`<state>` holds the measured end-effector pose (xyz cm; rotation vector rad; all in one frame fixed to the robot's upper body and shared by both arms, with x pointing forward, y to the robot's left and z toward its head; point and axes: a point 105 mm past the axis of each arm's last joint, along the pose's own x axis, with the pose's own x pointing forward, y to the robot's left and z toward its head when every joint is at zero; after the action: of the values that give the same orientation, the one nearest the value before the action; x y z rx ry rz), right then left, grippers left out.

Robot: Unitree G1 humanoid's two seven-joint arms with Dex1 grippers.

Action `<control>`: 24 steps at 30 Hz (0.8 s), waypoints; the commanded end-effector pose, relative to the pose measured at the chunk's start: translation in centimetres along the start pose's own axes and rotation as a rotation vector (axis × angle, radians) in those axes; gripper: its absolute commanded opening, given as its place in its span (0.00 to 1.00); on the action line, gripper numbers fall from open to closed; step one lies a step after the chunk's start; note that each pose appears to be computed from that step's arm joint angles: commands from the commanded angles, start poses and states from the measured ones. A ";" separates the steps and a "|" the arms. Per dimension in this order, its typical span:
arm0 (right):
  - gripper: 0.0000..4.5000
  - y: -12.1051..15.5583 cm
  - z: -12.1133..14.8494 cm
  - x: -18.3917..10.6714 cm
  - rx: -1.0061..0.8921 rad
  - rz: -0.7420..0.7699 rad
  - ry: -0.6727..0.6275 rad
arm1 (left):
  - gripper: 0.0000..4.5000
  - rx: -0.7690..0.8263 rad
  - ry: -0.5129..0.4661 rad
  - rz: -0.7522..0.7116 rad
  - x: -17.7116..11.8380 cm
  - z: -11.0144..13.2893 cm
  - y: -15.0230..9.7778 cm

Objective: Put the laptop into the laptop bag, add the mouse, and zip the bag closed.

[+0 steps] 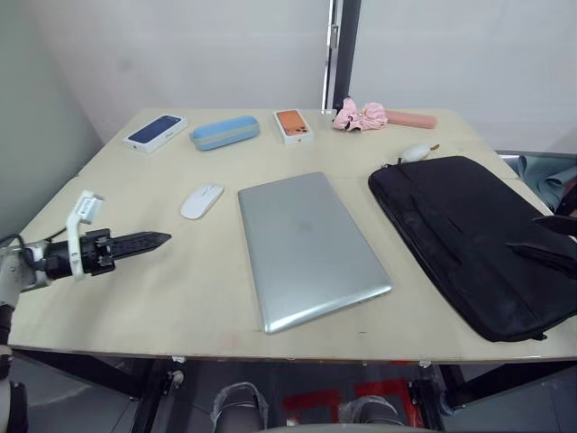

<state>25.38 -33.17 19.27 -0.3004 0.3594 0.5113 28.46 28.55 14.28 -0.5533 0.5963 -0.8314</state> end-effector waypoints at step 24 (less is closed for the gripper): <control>0.01 8.2 3.4 18.8 -0.329 0.133 0.095 | 1.00 -0.443 0.090 -0.100 11.5 0.3 0.2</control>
<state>36.52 -16.58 13.38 -0.5912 0.3713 0.7360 34.55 19.55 10.81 -0.9734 0.8651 -0.8188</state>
